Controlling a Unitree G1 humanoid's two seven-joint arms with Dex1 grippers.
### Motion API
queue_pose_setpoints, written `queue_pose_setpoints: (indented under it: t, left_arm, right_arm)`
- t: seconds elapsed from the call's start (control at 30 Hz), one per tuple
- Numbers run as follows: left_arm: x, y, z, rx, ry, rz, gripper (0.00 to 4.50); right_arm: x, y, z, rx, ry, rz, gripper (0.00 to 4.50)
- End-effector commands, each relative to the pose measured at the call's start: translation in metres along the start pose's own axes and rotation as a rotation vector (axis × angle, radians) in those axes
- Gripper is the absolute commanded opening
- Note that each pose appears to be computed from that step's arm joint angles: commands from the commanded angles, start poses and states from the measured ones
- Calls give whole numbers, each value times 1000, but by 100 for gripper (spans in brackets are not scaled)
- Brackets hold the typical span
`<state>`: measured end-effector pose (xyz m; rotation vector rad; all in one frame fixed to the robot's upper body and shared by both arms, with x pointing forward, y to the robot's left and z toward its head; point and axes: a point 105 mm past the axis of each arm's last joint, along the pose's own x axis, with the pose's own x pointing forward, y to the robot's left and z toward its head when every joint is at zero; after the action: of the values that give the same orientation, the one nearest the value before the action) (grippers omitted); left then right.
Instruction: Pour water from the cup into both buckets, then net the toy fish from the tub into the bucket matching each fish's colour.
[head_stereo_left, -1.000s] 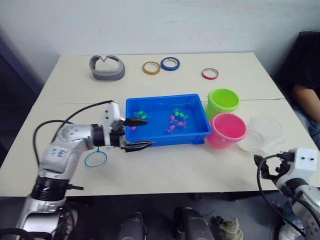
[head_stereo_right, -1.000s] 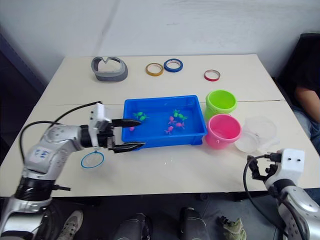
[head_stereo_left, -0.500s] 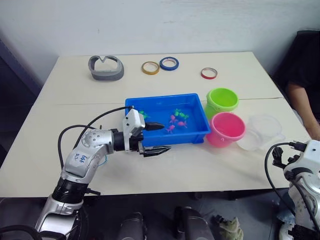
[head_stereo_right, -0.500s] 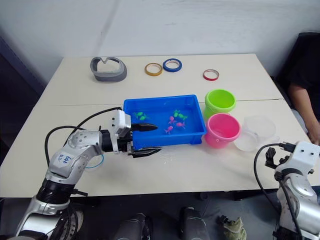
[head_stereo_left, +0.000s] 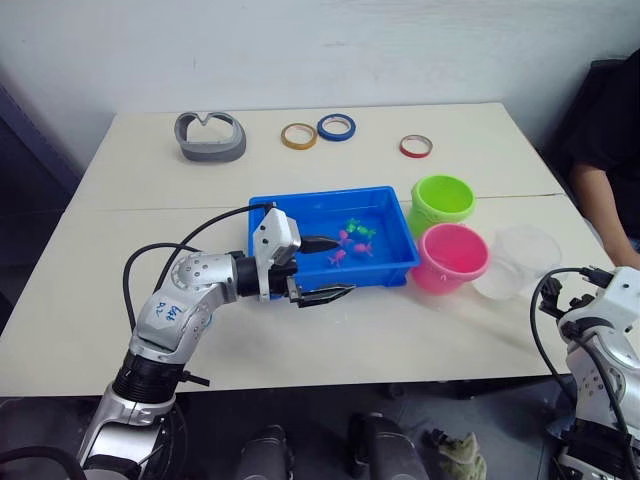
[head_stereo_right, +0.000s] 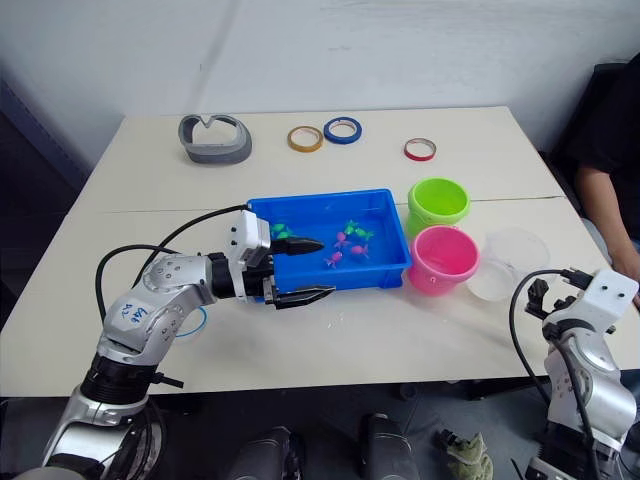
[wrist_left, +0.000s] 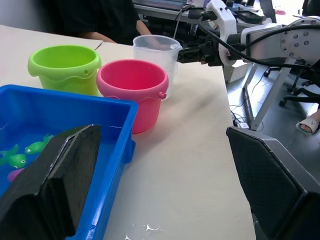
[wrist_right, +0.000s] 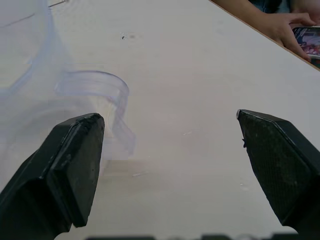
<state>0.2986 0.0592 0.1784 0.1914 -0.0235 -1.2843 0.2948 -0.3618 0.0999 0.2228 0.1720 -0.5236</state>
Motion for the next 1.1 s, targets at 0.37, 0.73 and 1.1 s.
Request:
queue_pose_setpoints:
  t: [0.37, 0.73, 1.1]
  left_arm:
    - [-2, -4, 14, 32, -22, 1, 441]
    - [-3, -3, 16, 28, -32, 15, 450]
    - [-3, -2, 16, 27, -34, 16, 450]
  right_arm:
    - [14, -1, 18, 60, -104, -46, 450]
    - [17, 1, 21, 85, -130, -44, 173]
    - [15, 2, 20, 81, -138, -34, 7]
